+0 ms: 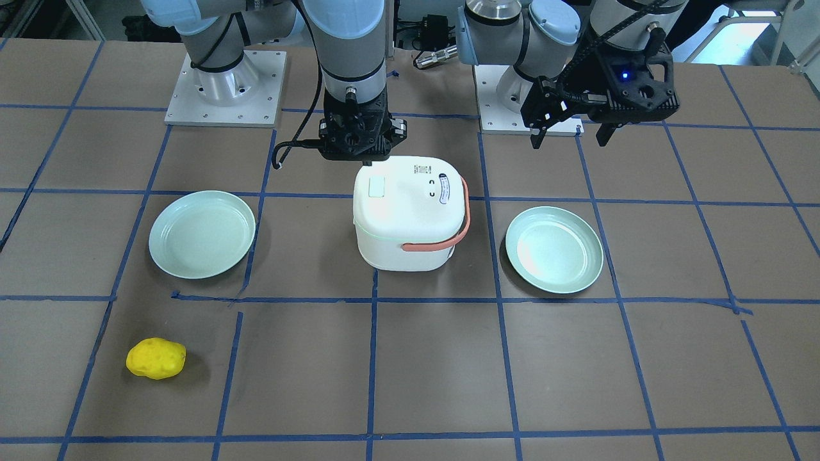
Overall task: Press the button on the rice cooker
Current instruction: 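Move the right gripper over the white rice cooker's lid button, then press down on the rice cooker's lid button with the closed right gripper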
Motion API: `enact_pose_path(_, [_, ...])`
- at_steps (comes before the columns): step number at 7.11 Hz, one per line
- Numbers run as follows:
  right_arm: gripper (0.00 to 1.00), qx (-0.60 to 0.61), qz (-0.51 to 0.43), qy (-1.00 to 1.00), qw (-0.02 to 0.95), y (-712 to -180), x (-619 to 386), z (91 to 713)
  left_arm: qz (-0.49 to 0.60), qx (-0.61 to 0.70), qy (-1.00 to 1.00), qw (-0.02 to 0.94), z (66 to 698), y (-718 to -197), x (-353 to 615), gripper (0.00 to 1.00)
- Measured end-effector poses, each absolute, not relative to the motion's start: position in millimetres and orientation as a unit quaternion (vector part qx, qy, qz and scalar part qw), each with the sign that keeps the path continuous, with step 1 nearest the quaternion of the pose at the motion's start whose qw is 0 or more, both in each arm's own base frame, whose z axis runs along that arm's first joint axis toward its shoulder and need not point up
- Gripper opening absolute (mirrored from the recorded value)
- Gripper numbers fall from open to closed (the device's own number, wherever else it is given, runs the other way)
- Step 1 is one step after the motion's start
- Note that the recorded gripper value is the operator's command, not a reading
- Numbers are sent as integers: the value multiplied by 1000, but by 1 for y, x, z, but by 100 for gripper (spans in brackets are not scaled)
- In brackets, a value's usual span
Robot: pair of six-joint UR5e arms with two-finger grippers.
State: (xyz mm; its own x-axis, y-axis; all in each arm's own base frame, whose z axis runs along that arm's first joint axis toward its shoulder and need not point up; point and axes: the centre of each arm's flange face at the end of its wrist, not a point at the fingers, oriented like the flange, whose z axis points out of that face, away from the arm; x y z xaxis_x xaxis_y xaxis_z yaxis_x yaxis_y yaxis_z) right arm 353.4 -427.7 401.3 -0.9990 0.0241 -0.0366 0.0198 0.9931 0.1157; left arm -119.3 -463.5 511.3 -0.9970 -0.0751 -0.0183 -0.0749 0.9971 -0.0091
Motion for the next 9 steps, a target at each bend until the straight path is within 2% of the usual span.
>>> enact_pose_path(9, [0,10,44,999,12,-437,360,373,-4,-37,999,9,511,-464,-119,100])
